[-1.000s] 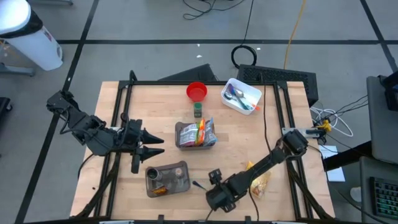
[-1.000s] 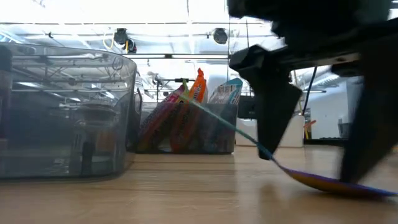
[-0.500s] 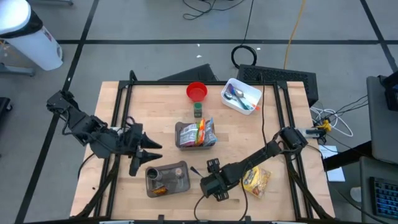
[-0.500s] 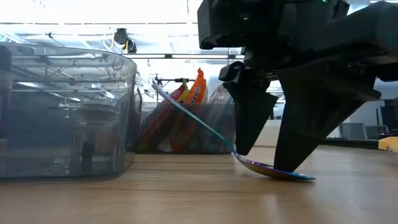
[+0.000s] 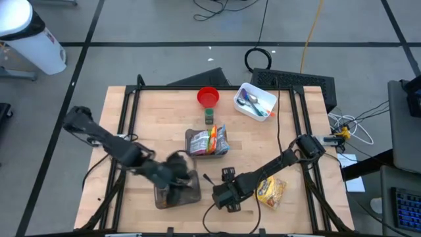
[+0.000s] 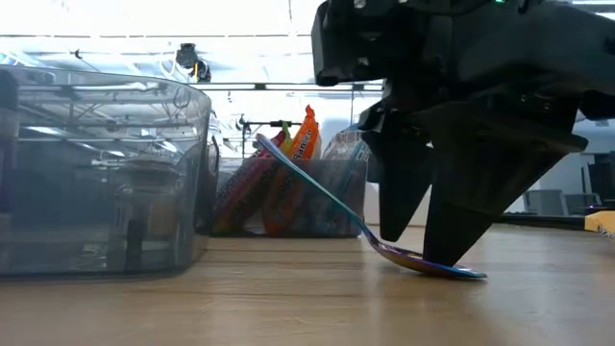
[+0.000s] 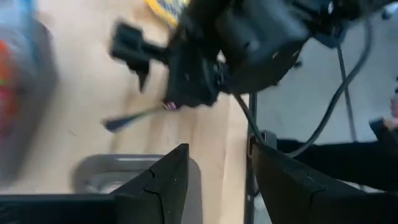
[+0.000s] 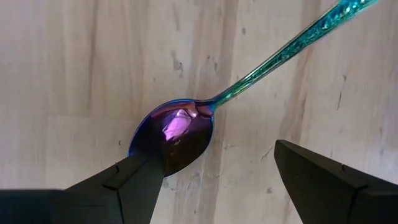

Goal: Pick & Place Food Item
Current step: Put the purple spoon into the white bin

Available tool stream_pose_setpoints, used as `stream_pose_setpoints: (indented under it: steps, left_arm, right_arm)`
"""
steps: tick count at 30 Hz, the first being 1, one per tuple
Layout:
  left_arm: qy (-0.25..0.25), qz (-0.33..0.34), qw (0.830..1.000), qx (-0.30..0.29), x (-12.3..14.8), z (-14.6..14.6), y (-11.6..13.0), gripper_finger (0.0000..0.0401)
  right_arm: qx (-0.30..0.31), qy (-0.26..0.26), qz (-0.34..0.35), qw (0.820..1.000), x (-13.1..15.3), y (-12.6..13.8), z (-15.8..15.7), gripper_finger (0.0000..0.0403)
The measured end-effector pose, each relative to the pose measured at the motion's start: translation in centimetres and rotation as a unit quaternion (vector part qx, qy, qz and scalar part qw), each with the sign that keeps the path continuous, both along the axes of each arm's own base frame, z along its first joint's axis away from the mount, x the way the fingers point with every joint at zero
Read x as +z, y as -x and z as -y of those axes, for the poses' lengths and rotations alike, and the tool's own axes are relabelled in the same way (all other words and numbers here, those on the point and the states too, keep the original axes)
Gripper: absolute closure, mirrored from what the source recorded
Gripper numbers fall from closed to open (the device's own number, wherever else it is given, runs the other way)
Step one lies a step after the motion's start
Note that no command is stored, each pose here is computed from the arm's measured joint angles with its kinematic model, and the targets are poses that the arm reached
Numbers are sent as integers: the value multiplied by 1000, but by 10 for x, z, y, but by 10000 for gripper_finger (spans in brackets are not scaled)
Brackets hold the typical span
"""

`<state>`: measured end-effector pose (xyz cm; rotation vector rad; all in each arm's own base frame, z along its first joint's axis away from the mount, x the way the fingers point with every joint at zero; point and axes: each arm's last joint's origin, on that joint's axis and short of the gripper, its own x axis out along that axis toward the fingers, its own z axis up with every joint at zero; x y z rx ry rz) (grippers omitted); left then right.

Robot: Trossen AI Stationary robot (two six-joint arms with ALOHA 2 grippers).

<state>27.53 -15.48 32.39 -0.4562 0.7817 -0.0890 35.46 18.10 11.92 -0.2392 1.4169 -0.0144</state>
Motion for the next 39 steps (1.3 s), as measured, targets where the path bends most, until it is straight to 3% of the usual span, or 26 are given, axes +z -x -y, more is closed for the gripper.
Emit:
stream_pose_setpoints:
  steps: [10,18,24,32,39]
  left_arm:
    - [57,-73,995,25,-40,-24,-47,219]
    - [94,-100,987,85,-51,-55,-64,219]
    - [146,-129,974,113,-73,-72,-85,219]
    - [209,-120,958,152,-99,-79,-112,219]
    - [204,-126,954,181,-109,-83,-117,219]
  right_arm:
    - [-72,11,16,997,-18,36,-12,110]
    - [-105,-1,107,989,4,63,-5,110]
    - [-134,-23,135,981,4,79,11,110]
    - [-99,-32,156,982,3,79,13,110]
    - [-77,-33,168,982,4,75,14,110]
